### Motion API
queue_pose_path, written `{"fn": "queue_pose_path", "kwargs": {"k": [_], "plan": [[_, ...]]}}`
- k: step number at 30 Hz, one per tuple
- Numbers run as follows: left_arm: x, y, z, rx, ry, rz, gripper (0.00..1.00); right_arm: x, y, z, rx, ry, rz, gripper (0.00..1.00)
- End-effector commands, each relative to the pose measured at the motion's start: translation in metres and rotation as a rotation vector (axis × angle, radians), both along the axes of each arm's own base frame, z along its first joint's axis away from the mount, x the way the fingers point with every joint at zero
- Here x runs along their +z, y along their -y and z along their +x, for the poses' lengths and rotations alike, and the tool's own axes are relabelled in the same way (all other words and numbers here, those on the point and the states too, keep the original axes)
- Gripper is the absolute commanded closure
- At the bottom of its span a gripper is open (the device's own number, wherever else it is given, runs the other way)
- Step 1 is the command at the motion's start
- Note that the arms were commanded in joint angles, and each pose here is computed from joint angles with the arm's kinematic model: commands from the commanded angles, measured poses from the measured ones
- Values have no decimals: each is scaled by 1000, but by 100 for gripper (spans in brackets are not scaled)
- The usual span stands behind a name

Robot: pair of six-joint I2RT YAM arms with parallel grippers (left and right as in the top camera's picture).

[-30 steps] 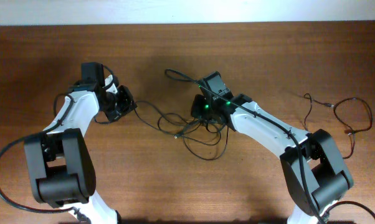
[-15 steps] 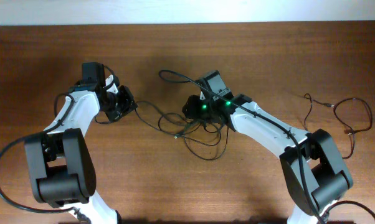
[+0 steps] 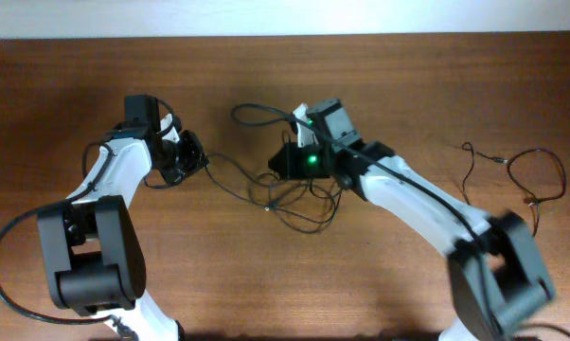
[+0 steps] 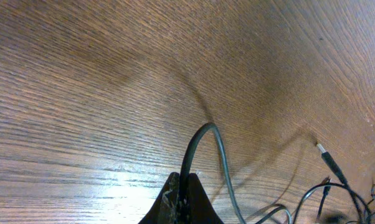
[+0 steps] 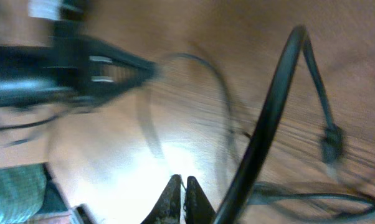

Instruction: Untangle cables

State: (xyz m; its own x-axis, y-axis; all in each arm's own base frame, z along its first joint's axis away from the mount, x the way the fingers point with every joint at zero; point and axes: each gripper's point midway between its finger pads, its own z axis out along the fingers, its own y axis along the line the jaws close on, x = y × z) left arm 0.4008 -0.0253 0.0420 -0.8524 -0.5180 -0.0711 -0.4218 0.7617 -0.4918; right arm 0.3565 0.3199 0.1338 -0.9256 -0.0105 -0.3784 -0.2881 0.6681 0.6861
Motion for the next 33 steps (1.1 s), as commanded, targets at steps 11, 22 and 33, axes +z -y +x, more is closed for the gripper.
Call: {"fn": "queue_pose_path", "kwargs": {"k": [11,22,33], "plan": [[-4,0,-1,8,-13,2,99,271,31,-64,70,556,356,96],[-4,0,-1,8,-13,3,100,255,257,-76,-553,516,-29,96],[-4,0,-1,8,-13,3,99,136,358,-97,-847,-46,-266,96]]}}
